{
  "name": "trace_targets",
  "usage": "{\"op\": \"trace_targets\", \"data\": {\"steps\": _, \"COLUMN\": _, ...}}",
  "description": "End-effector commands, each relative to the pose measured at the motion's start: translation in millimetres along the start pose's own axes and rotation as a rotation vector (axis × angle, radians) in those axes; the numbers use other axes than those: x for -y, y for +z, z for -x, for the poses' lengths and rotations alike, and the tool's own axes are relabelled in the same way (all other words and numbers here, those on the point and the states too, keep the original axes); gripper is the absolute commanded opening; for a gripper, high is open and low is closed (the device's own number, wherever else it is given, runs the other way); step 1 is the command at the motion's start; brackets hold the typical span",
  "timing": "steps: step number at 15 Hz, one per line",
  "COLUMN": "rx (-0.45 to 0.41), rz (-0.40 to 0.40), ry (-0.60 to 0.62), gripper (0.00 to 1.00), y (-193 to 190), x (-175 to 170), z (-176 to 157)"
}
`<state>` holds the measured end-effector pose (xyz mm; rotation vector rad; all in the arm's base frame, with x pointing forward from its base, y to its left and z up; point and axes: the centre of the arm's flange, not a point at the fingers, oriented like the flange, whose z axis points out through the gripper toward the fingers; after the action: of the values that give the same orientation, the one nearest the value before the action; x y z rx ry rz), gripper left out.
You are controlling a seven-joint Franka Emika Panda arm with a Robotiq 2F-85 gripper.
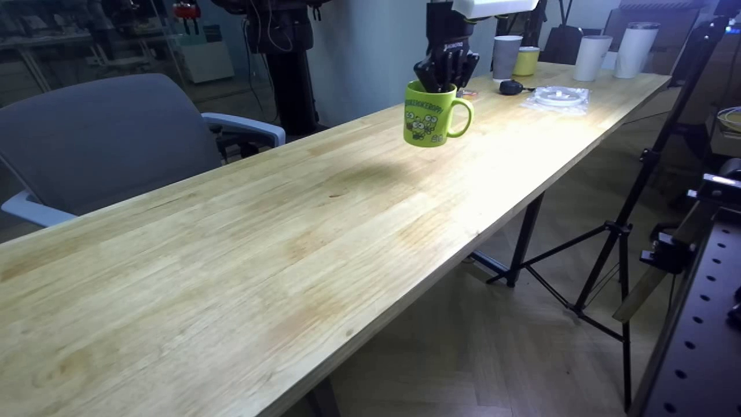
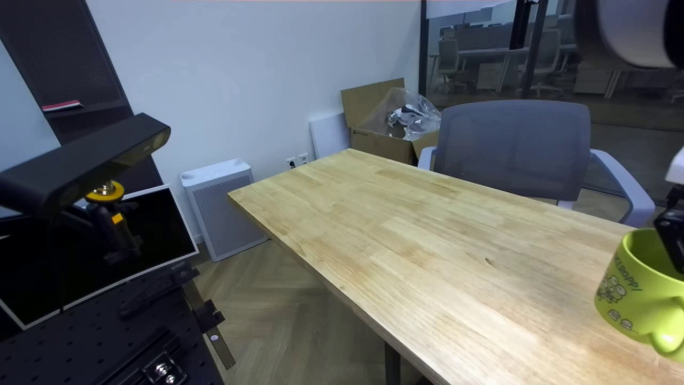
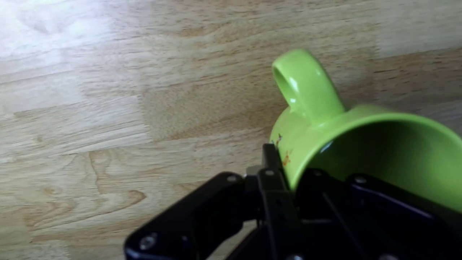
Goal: Move the mug cup to the right
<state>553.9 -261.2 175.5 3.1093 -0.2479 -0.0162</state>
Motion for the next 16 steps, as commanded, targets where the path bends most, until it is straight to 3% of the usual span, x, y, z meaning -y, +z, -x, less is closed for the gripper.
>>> {"op": "trace_targets", "data": {"steps": 1, "rx": -0.007, "rz": 0.023, "ry": -0.057, "gripper": 0.02, "y": -14.3, "x": 44.9, "z": 12.9}}
{"op": "trace_targets", "data": {"steps": 9, "rx": -0.002, "rz": 0.057, "ry": -0.261, "gripper": 0.02, "y": -2.0, "x": 130.6, "z": 40.9}}
{"op": "trace_targets", "data": {"steps": 16, "rx": 0.016, "rz": 0.021, "ry": -0.343, "gripper": 0.02, "y": 23.2, "x": 147.2, "z": 63.0}}
